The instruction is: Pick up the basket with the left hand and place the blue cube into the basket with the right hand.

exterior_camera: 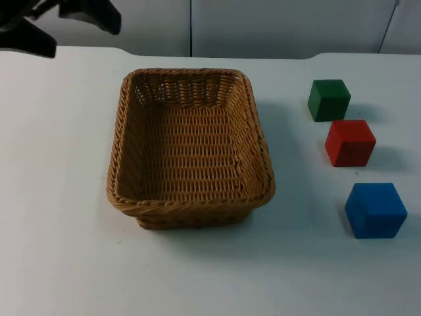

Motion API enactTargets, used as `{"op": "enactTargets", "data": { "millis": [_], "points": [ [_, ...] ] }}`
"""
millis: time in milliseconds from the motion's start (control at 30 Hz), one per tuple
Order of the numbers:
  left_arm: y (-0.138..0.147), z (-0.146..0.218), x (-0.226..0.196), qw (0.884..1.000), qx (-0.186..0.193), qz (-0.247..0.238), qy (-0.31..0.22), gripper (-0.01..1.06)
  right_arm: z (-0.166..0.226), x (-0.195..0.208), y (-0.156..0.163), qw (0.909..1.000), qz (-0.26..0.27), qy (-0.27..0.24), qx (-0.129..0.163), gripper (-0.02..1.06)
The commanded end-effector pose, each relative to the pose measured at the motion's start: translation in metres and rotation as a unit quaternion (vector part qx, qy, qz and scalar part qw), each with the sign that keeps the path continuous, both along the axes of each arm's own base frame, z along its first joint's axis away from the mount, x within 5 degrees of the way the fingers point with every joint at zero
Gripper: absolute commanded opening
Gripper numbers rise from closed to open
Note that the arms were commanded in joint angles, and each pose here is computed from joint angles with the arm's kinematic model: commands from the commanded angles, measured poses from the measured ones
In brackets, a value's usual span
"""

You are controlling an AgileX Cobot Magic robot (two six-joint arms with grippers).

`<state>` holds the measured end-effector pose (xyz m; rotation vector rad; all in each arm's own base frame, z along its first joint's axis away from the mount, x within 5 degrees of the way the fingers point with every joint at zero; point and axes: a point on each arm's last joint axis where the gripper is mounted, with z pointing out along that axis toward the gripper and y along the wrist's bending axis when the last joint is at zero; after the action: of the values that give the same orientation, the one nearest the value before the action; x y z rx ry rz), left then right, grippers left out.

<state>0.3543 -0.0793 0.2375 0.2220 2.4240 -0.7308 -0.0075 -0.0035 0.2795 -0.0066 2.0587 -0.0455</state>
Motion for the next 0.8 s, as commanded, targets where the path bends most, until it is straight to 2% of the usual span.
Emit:
{"op": "enactTargets", "data": {
  "millis": [0, 233, 600, 767],
  "points": [
    [-0.009, -0.005, 0.011, 1.0, -0.001, 0.003, 0.004, 0.95, -0.001, 0.001, 0.0, 1.0, -0.006, -0.003, -0.002, 1.04],
    [-0.022, -0.046, 0.037, 0.997, 0.036, 0.02, 0.067, 0.95, -0.001, 0.001, 0.0, 1.0, -0.006, -0.003, -0.002, 1.04],
    [-0.038, -0.09, 0.048, 0.993, 0.041, 0.016, 0.113, 0.95, -0.001, 0.001, 0.0, 1.0, -0.006, -0.003, -0.002, 1.04],
    [-0.055, -0.107, 0.051, 0.991, 0.046, -0.001, 0.125, 0.95, -0.001, 0.001, -0.001, 1.0, -0.009, -0.003, 0.001, 1.04]
  ]
}}
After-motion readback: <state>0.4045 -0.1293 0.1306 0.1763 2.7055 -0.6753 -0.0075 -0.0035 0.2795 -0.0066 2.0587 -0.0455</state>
